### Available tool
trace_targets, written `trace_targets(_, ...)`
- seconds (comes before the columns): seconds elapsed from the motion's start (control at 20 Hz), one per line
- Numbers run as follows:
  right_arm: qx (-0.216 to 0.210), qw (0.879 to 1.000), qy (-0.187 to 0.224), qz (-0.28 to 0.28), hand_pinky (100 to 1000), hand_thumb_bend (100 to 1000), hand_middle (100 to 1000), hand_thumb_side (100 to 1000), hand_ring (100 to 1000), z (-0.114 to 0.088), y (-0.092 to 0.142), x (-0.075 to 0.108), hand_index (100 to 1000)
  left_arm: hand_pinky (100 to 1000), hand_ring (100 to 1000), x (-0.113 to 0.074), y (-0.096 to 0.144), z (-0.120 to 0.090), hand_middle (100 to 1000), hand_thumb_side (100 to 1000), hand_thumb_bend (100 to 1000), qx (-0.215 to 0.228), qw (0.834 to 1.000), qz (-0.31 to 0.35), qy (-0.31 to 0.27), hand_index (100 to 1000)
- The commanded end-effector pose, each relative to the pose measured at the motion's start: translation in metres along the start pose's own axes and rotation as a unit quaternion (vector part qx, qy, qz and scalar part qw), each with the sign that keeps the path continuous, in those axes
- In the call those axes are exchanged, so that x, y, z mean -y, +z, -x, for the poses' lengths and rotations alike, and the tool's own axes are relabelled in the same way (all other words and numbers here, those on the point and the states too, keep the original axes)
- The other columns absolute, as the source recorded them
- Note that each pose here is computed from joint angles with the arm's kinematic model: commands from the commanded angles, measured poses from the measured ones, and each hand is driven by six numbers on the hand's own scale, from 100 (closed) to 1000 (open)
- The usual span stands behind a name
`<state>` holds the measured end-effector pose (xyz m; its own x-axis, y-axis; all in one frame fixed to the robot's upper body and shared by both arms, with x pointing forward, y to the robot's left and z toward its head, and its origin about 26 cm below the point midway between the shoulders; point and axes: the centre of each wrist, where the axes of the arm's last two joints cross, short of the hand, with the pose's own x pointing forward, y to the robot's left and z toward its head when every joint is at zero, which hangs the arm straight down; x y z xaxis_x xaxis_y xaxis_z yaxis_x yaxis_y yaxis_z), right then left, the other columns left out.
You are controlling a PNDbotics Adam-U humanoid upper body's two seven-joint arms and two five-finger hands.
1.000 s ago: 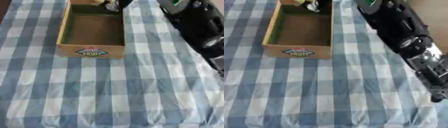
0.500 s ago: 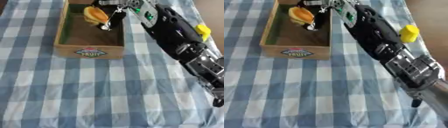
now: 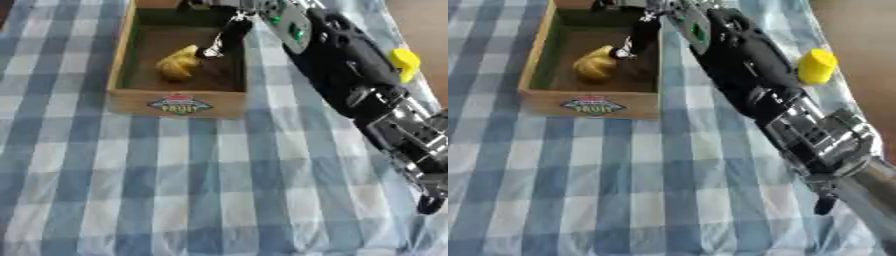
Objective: Pick up objects on the table and place them in the box.
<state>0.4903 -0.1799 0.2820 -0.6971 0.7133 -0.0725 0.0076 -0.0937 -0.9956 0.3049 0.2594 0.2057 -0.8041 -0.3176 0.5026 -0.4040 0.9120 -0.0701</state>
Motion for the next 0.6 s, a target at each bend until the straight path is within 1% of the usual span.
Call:
trace_targets(0.05,-0.003,0.999,0.002,0.05,877,359,834,346,977,0.002,0.014,0.027,914,741,772,-0.001,-0.005,-0.005,709,479,144,0.012,1.0,0.002,0.003,746)
trace_targets(0.1,-0.005,0.998,-0.001,0.064,873,359,826,340,970,0.002,0.02,0.033,909,741,773,-0.002,-0.004,-0.005,710,480,143,0.011,1.0,0.003,0.002,746)
trace_targets(0.2,-0.017,0.995,-0.005,0.093,873,361,824,332,968,0.008,0.041,0.05,908,742,773,-0.003,-0.004,-0.004,710,480,145,0.009,1.0,0.003,-0.002,746)
trace_targets(0.3,-0.041,0.993,-0.004,0.11,874,370,827,332,967,0.02,0.07,0.063,912,742,773,-0.005,-0.003,-0.003,710,480,144,0.009,1.0,0.002,-0.007,745)
trace_targets(0.35,-0.06,0.992,-0.002,0.111,875,375,829,333,966,0.029,0.088,0.066,914,742,773,-0.007,-0.003,-0.003,710,480,145,0.008,1.0,0.002,-0.011,745)
trace_targets(0.45,-0.097,0.989,-0.002,0.109,877,380,831,337,968,0.046,0.124,0.065,915,742,773,-0.009,-0.002,-0.002,710,479,146,0.008,1.0,0.001,-0.016,745)
trace_targets(0.6,-0.147,0.984,-0.011,0.101,879,379,833,345,971,0.065,0.176,0.053,917,743,774,-0.01,-0.003,-0.002,710,476,145,0.009,1.0,0.0,-0.021,745)
